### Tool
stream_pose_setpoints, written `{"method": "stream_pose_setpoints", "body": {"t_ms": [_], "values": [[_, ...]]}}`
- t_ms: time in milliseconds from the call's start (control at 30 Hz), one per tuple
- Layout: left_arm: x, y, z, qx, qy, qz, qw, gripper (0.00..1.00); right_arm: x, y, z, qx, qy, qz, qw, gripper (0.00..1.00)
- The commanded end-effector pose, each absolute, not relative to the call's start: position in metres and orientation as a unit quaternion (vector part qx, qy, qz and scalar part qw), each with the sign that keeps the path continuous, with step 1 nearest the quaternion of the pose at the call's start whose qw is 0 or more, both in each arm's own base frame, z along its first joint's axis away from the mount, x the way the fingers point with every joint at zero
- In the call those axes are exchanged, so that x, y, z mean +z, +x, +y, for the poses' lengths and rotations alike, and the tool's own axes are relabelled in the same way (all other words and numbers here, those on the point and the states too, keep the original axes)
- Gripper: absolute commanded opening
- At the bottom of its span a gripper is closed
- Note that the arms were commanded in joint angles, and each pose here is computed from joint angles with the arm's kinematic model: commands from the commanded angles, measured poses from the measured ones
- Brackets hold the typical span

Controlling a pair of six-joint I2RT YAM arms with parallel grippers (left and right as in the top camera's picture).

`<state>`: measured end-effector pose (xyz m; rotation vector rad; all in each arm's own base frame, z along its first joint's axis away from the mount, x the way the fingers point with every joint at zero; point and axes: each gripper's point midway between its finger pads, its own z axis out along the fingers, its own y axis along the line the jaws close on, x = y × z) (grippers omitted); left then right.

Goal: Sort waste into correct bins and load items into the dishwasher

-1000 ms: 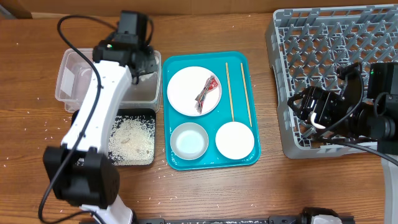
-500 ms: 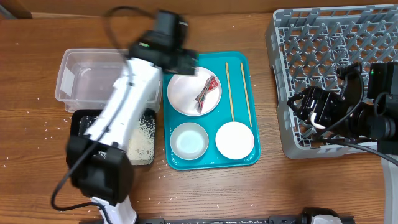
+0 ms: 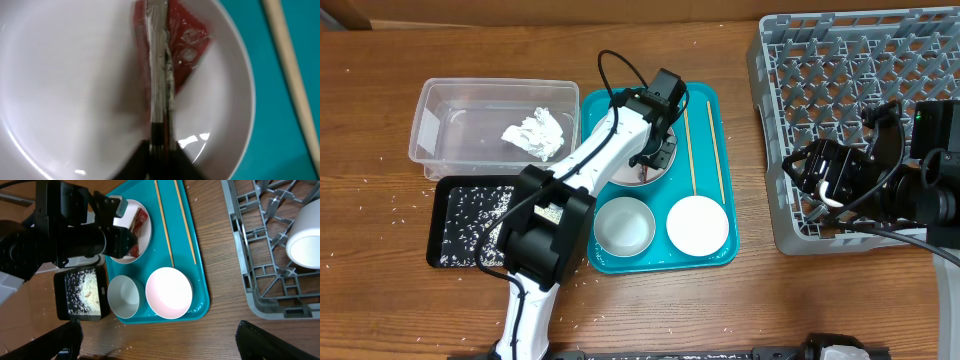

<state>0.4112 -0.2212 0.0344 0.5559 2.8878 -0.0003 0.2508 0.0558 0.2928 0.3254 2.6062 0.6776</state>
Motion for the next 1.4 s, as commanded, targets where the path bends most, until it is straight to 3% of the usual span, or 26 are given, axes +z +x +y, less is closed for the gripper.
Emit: {"method": "stream_pose_setpoints", "body": {"t_ms": [0, 133, 267, 400, 533, 567, 600, 633, 667, 800, 867, 1033, 1367], "values": [[0.062, 0.422, -0.208, 0.001, 0.153, 0.981, 0.117, 0.04, 0.298, 0.251, 0.058, 0.247, 0.109, 0.937, 0.222, 1.00], [0.132, 0.434, -0.182, -0.006, 0.097, 0.984, 0.152, 0.04, 0.298, 0.251, 0.058, 0.248, 0.109, 0.937, 0.221, 1.00], [0.200, 0.441, -0.117, -0.001, 0.001, 0.981, 0.195, 0.04, 0.298, 0.251, 0.058, 0.248, 0.109, 0.937, 0.221, 1.00], [0.209, 0.436, -0.058, 0.012, -0.069, 0.981, 0.182, 0.04, 0.298, 0.251, 0.058, 0.248, 0.109, 0.937, 0.222, 1.00], [0.179, 0.425, -0.017, 0.031, -0.111, 0.985, 0.130, 0.04, 0.298, 0.251, 0.058, 0.247, 0.109, 0.937, 0.223, 1.00], [0.168, 0.426, -0.010, 0.034, -0.119, 0.985, 0.121, 0.08, 0.298, 0.252, 0.058, 0.248, 0.109, 0.937, 0.223, 1.00], [0.160, 0.427, -0.005, 0.036, -0.123, 0.985, 0.117, 0.21, 0.298, 0.252, 0.058, 0.248, 0.108, 0.936, 0.224, 1.00], [0.152, 0.428, 0.000, 0.034, -0.130, 0.985, 0.112, 0.50, 0.298, 0.252, 0.058, 0.247, 0.108, 0.936, 0.224, 1.00], [0.151, 0.427, 0.002, 0.029, -0.133, 0.985, 0.108, 0.63, 0.298, 0.251, 0.058, 0.247, 0.109, 0.937, 0.223, 1.00], [0.171, 0.419, -0.005, 0.001, -0.126, 0.986, 0.109, 0.82, 0.298, 0.251, 0.058, 0.247, 0.109, 0.937, 0.221, 1.00], [0.194, 0.413, -0.013, -0.012, -0.101, 0.987, 0.121, 1.00, 0.299, 0.254, 0.058, 0.248, 0.107, 0.936, 0.228, 1.00], [0.256, 0.375, -0.038, -0.029, -0.058, 0.985, 0.160, 1.00, 0.302, 0.258, 0.058, 0.248, 0.104, 0.933, 0.238, 1.00], [0.367, 0.255, -0.069, -0.069, 0.009, 0.954, 0.292, 1.00, 0.302, 0.258, 0.058, 0.248, 0.104, 0.933, 0.238, 1.00]]}}
